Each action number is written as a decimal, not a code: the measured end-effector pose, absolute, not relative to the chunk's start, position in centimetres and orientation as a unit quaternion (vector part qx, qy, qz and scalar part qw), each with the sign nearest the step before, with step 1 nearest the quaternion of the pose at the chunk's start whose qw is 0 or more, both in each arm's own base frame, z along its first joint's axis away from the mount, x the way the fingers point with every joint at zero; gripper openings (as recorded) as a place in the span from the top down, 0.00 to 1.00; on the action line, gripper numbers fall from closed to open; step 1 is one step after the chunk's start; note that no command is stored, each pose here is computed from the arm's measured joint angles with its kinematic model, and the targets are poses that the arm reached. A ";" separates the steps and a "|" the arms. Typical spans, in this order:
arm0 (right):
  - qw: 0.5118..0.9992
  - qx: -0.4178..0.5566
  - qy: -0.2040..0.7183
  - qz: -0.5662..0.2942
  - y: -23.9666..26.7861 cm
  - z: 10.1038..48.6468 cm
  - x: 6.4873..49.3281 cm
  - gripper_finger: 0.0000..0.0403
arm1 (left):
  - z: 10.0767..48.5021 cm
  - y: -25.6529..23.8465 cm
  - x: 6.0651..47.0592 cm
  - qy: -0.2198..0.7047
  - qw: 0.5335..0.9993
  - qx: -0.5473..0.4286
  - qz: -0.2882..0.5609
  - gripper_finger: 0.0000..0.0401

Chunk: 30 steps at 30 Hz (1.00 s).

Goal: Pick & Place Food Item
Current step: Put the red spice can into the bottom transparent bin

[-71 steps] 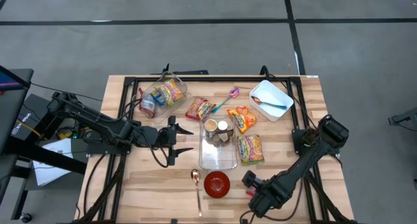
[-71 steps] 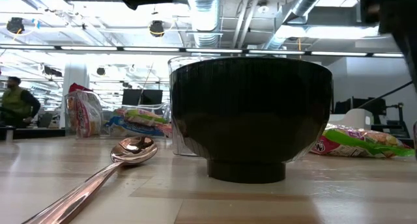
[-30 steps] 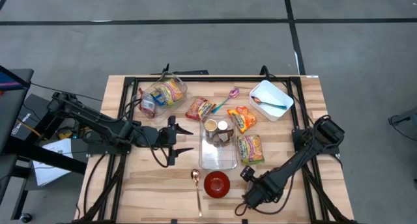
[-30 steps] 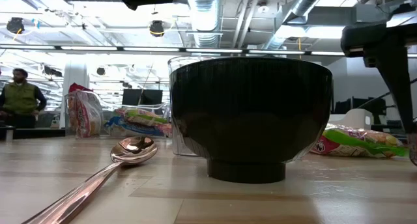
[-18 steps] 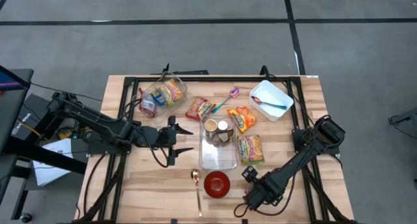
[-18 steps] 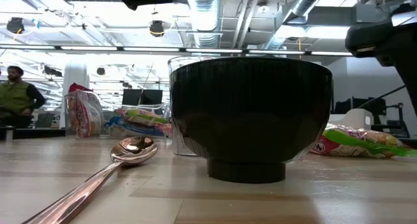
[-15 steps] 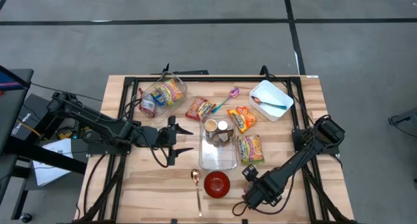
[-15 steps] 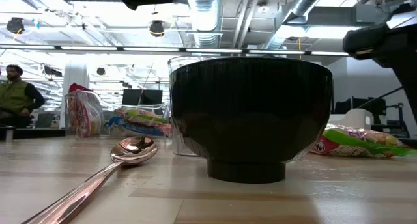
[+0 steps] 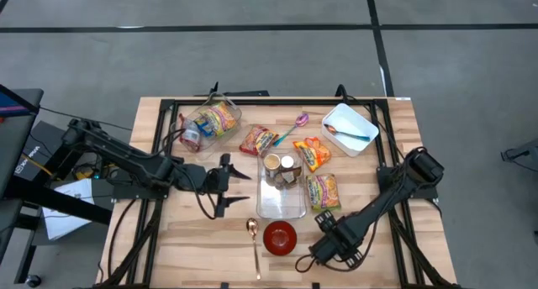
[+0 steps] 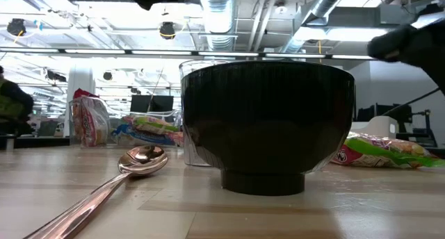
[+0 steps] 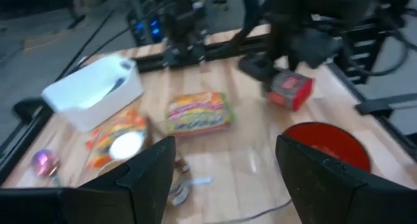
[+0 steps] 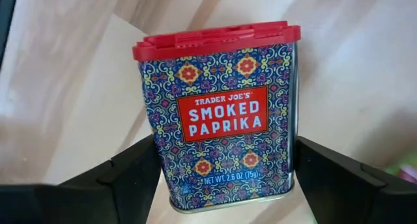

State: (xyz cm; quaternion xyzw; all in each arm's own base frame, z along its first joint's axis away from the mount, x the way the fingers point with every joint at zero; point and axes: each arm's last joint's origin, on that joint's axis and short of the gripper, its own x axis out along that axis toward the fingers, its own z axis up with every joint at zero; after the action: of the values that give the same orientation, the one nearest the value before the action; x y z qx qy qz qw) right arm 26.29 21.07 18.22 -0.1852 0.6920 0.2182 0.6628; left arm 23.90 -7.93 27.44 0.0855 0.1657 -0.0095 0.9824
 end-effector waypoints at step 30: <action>0.865 -0.033 0.446 0.228 15.5 30.9 27.4 0.23 | 24.8 -15.9 30.2 -0.023 0.907 0.412 -0.084 0.22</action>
State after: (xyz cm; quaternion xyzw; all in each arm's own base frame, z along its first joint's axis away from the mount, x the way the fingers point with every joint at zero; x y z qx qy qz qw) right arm 27.45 15.54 30.87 -0.0326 0.4461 0.2277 0.8649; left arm 30.20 -15.87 24.76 0.4123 -0.0231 -0.0835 0.9069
